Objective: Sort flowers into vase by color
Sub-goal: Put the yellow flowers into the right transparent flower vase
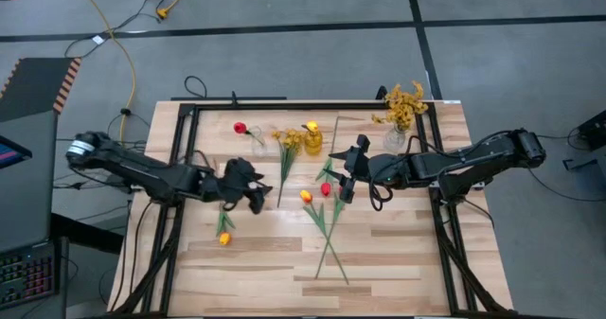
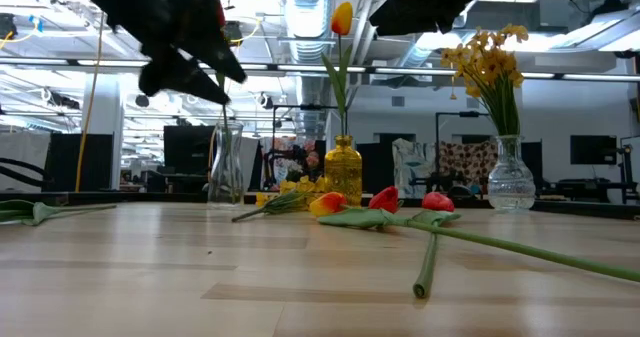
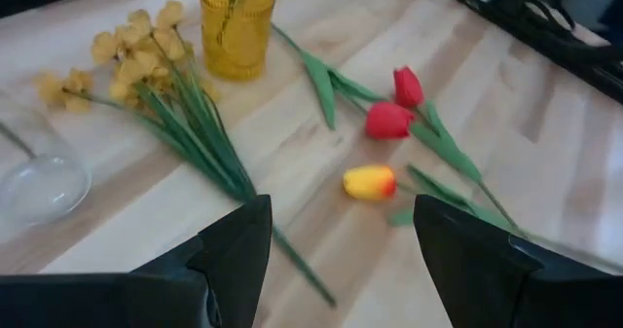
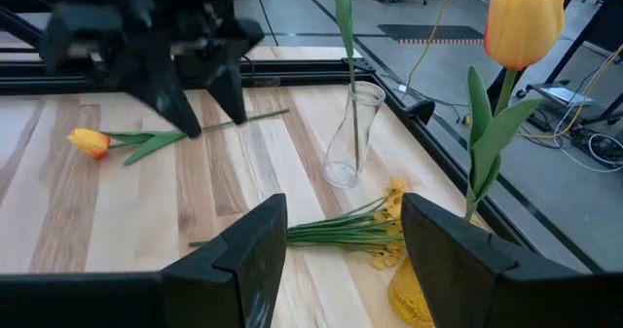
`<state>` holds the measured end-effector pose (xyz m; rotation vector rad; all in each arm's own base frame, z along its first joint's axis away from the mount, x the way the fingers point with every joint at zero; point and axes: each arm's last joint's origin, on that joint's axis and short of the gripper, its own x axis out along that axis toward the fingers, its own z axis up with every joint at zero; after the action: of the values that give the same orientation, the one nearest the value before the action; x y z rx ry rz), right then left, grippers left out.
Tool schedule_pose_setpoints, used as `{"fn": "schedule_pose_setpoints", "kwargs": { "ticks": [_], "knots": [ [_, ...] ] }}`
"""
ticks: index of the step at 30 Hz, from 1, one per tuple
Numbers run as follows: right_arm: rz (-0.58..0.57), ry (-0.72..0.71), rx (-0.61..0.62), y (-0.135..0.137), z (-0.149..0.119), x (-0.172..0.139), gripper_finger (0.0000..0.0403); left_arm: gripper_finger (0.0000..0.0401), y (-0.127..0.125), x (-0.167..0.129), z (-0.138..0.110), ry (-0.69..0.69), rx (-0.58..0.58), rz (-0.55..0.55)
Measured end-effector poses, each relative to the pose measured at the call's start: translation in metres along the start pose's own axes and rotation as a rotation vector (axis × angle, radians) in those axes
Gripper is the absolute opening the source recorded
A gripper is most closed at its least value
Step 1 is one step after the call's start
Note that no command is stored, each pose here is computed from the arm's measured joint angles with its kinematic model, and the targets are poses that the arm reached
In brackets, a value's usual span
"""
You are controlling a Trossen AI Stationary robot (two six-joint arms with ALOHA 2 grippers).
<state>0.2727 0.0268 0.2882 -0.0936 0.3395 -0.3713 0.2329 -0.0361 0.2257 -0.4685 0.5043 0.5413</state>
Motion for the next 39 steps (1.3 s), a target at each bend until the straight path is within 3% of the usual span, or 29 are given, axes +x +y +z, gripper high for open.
{"fn": "schedule_pose_setpoints", "kwargs": {
  "ticks": [10,21,39],
  "knots": [
    [0.000,0.000,0.000,0.000,0.000,0.000,0.0230,0.0240,-0.014,0.056,-0.028,-0.086,0.003,0.137],
    [0.000,0.000,0.000,0.000,0.000,0.000,0.0230,0.0240,-0.011,0.098,-0.062,-0.140,0.012,0.280],
    [0.000,0.000,0.000,0.000,0.000,0.000,0.0230,0.0240,0.012,0.139,-0.062,-0.177,0.012,0.380]
  ]
}}
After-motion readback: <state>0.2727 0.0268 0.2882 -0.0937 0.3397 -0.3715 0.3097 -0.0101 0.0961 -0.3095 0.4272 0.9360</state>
